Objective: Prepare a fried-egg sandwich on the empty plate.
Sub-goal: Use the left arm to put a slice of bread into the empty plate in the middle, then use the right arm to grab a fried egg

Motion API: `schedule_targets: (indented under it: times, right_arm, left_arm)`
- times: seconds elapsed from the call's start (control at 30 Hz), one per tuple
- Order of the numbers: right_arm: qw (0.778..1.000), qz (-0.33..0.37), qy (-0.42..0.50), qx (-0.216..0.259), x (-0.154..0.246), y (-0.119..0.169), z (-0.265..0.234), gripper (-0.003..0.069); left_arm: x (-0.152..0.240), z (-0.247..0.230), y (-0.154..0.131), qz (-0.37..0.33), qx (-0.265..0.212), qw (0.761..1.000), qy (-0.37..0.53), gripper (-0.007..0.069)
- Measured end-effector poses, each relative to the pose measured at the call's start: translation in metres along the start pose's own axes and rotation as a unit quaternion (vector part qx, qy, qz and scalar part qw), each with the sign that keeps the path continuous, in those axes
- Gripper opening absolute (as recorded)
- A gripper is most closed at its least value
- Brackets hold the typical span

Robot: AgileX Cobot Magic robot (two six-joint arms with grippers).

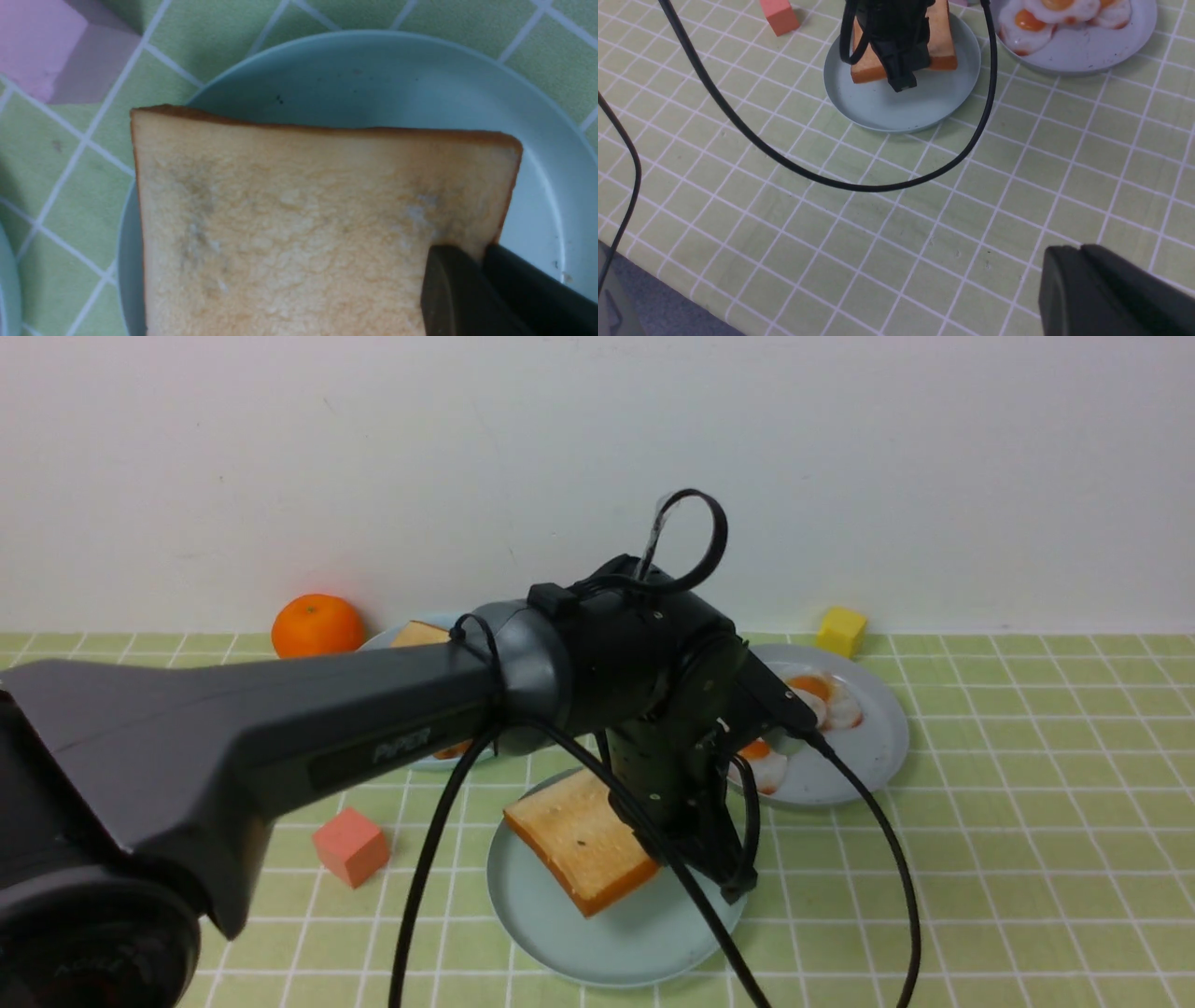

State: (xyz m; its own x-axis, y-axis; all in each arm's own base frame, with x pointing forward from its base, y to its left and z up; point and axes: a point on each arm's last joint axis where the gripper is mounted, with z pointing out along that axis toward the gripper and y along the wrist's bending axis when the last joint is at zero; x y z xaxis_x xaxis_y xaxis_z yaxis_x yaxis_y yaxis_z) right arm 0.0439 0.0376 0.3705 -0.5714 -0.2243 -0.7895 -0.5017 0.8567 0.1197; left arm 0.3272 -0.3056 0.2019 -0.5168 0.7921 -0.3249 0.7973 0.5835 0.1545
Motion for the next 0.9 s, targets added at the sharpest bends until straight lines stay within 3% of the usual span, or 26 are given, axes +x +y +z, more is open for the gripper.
schedule_targets:
  times: [0.2,0.33,0.5,0.6,0.77,0.83,0.9]
  right_arm:
    - [1.0,0.0,0.0,0.001,0.0,0.0,0.0,0.0053]
    - [1.0,0.0,0.0,0.001,0.0,0.0,0.0,0.0059]
    - [1.0,0.002,0.002,0.002,-0.004,-0.002,0.004,0.0072]
    - [1.0,0.01,0.015,0.004,-0.013,-0.006,0.019,0.0081]
    - [0.999,0.025,0.029,0.01,-0.036,-0.019,0.06,0.0088]
    - [0.999,0.024,0.034,0.008,-0.043,-0.023,0.075,0.0089]
    - [0.999,0.017,0.047,0.003,-0.052,-0.031,0.103,0.0092]
  left_arm:
    - [0.001,0.001,-0.002,-0.006,0.008,1.0,0.004,0.0184]
    - [0.001,0.0,-0.004,-0.037,0.023,0.999,0.005,0.0347]
    - [0.0,-0.027,-0.004,-0.059,0.033,0.998,-0.005,0.0402]
    - [0.001,-0.071,0.0,-0.078,0.031,0.996,-0.036,0.035]
    - [0.026,-0.196,0.005,-0.118,0.021,0.983,-0.139,0.0077]
    - [0.042,-0.228,0.005,-0.122,0.018,0.977,-0.172,0.0]
    - [0.077,-0.269,0.001,-0.131,0.016,0.966,-0.221,-0.0013]
